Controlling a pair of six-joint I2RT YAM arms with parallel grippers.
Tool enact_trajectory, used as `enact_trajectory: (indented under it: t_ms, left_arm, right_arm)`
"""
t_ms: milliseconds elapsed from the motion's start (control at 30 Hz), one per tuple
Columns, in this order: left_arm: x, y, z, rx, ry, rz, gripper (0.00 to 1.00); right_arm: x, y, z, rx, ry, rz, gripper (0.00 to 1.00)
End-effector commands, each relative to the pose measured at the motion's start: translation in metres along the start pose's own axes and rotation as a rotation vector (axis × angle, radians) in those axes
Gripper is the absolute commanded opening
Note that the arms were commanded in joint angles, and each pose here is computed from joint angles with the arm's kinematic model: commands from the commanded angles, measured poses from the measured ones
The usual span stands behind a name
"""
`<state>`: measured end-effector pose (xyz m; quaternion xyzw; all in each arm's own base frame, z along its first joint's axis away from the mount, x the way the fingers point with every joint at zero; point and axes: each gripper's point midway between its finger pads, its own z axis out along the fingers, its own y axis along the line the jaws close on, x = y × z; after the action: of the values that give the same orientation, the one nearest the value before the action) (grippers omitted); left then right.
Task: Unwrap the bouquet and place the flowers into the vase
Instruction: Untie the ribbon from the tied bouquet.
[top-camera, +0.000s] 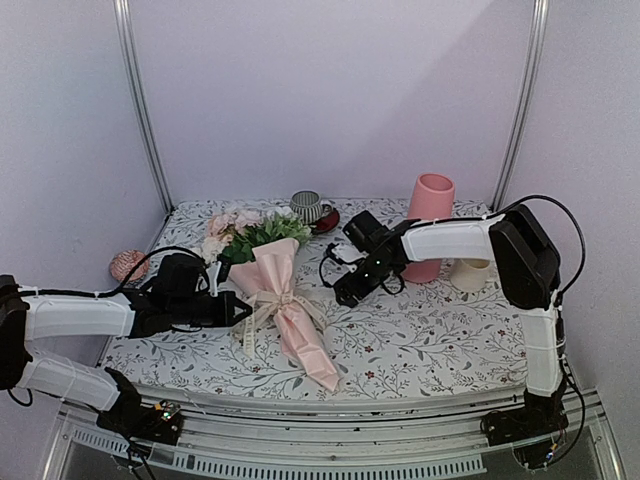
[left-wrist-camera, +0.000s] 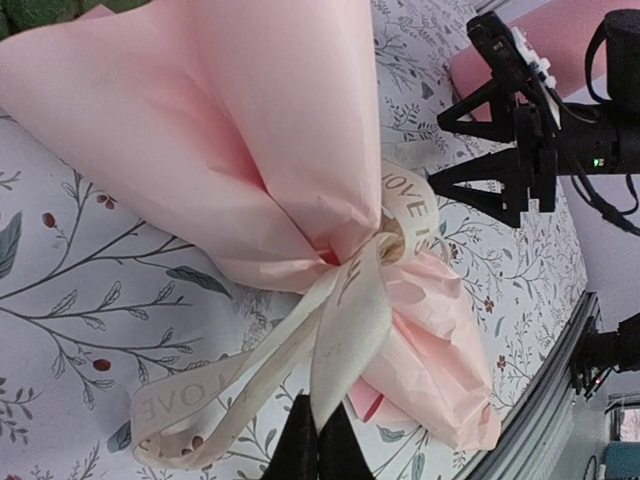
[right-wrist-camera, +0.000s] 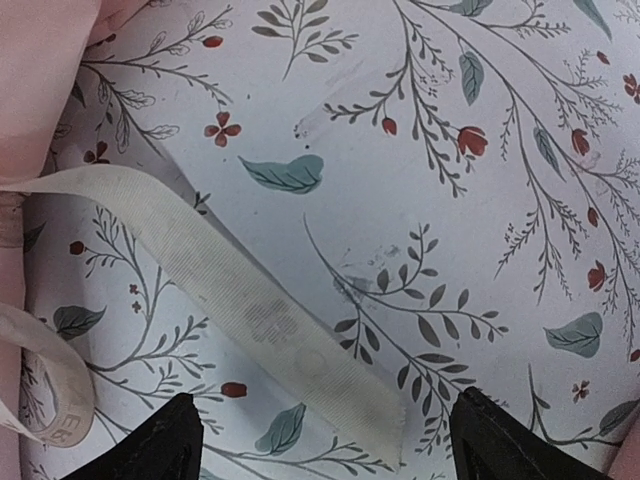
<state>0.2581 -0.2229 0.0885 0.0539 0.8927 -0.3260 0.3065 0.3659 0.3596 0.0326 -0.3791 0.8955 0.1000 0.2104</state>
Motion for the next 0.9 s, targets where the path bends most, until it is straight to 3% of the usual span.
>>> enact_trajectory:
  t_ms: [0,300,867]
  left_arm:
    - [-0.005,0.0,0.0,0.014,-0.017,0.004,0.0]
    - [-0.005,-0.002,-0.001,0.023,-0.017,0.008,0.0]
    - [-0.004,-0.005,0.004,0.04,-0.006,0.02,0.0]
  right_arm:
    - [-0.009,-0.005,0.008,0.022,-0.026,-0.087,0.88]
    - [-0.019,0.004,0.021,-0.031,-0.019,-0.165,0.86]
    - [-0.036,0.04,0.043,-0.105,-0.104,-0.366,0.73]
